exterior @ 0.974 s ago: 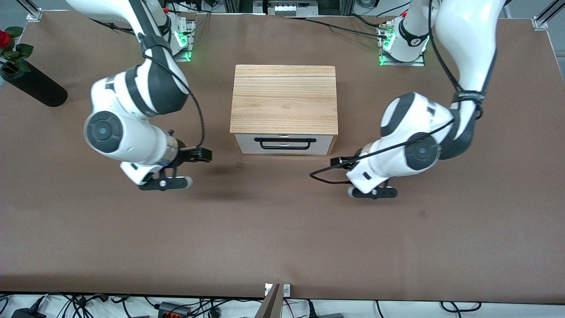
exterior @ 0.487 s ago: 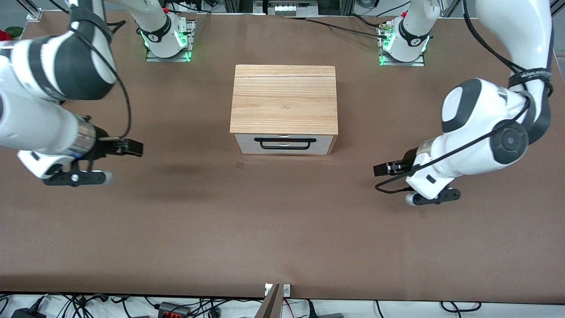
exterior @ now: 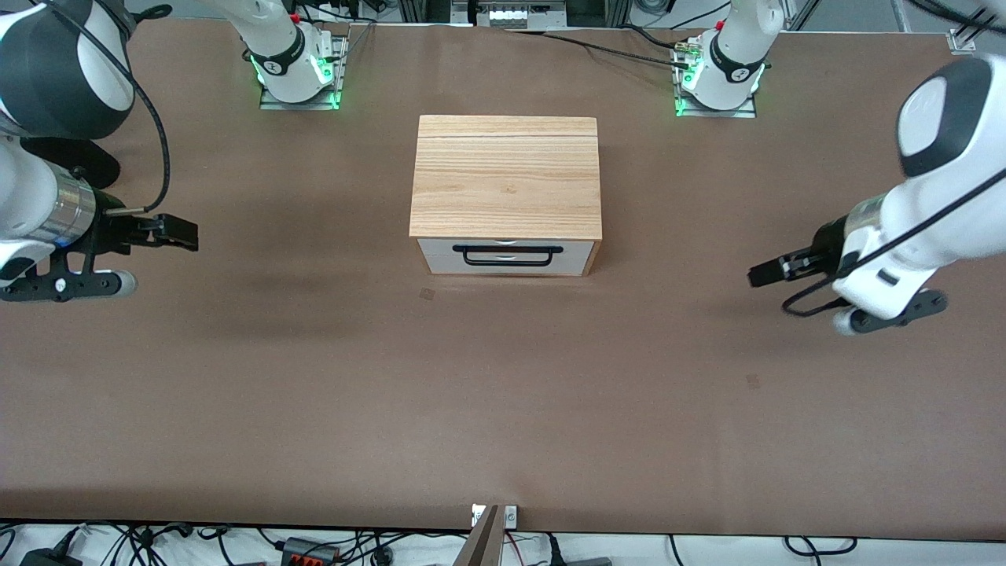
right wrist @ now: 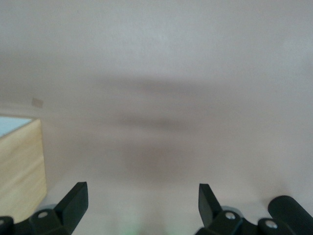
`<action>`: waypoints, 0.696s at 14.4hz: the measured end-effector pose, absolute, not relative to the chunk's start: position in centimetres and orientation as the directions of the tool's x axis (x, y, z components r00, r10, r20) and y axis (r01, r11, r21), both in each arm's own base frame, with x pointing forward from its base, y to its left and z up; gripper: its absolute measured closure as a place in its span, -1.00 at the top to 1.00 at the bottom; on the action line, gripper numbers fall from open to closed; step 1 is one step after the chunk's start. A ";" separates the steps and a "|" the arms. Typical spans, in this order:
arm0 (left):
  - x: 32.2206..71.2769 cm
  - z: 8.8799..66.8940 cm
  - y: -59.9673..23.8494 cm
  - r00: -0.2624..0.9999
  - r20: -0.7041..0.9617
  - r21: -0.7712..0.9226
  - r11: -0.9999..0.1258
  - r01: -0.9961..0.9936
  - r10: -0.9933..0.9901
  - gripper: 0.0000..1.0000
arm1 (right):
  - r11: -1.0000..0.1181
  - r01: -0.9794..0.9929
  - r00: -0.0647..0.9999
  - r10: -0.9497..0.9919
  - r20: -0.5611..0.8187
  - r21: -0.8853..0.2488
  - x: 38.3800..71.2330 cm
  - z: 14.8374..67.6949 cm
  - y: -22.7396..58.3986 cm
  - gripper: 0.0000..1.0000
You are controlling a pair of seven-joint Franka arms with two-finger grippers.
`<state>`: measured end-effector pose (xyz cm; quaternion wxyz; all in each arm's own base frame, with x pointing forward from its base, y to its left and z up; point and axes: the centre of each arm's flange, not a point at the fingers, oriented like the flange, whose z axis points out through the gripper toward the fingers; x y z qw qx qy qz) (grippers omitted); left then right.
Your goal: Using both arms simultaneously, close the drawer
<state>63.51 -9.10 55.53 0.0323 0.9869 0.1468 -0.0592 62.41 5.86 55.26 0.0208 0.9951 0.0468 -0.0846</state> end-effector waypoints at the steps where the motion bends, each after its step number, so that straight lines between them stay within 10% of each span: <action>1: 62.8 57.0 -8.5 0.950 -0.110 0.033 -0.954 0.298 0.293 1.00 | -0.995 0.094 0.985 0.089 -0.150 0.023 61.8 55.0 5.2 1.00; 10: 59.2 58.6 -7.3 0.941 -0.129 -0.027 -0.950 0.311 0.312 1.00 | -1.000 -0.014 0.999 -0.014 -0.030 -0.006 54.5 58.4 -2.1 1.00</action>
